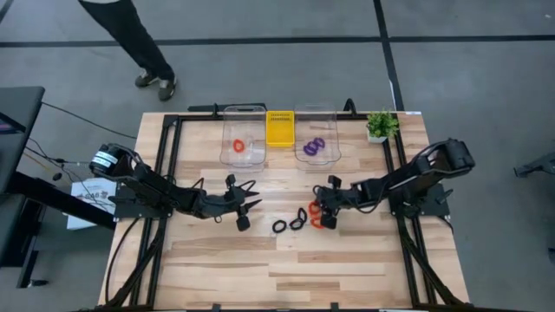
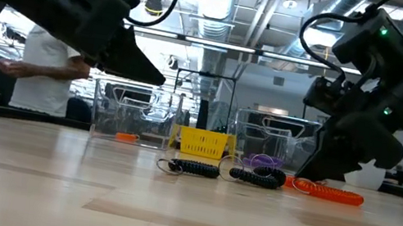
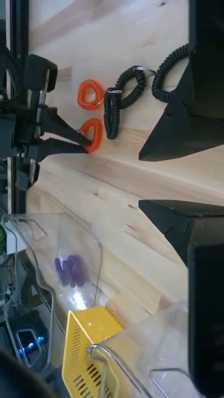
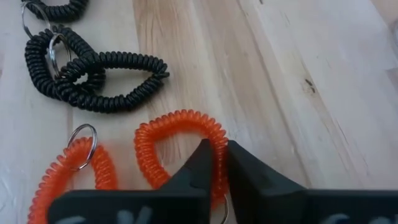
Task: Sort spring keychains
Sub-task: Put the top orange spring keychain into the left transparent bin
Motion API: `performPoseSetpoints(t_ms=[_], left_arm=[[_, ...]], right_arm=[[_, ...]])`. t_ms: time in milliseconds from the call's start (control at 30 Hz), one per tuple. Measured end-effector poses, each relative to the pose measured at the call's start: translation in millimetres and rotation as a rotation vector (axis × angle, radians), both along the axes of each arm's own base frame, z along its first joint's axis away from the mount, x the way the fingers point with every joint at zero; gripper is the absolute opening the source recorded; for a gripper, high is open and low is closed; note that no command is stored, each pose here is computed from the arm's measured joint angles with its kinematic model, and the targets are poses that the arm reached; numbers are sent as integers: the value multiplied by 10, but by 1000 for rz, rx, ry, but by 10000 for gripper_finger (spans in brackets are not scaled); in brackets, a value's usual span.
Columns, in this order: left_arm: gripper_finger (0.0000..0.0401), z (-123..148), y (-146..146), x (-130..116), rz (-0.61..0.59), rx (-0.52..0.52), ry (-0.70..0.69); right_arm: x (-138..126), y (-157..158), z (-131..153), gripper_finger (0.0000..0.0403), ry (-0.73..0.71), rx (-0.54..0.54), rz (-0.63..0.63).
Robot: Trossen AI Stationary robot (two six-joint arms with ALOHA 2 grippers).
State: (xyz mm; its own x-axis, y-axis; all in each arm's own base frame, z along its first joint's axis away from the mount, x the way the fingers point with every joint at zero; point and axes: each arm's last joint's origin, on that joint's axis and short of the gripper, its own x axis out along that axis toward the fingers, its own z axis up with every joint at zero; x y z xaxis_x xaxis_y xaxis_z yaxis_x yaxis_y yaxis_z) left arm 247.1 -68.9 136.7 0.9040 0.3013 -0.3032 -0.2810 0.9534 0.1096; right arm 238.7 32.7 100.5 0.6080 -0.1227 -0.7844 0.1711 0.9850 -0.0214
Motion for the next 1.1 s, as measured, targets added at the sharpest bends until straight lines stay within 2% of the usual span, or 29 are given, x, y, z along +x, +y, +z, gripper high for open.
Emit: performPoseSetpoints(t_ms=[233,433,633,800,1100], left_arm=[[108,1,0,0,-1,0,-1],[108,1,-1,1,-2,0,-1],[108,1,-1,1,-3,0,-1],[108,-2,-6,2,-24,-8,4],[108,-3,-9,2,-31,-10,6]], right_arm=[[-50,16,118,9,-29,5,11],[-19,74,428,6,-123,-94,-1],[35,202,693,4,-220,-132,63],[34,330,733,2,-237,-131,114],[13,403,735,4,-244,-142,130]])
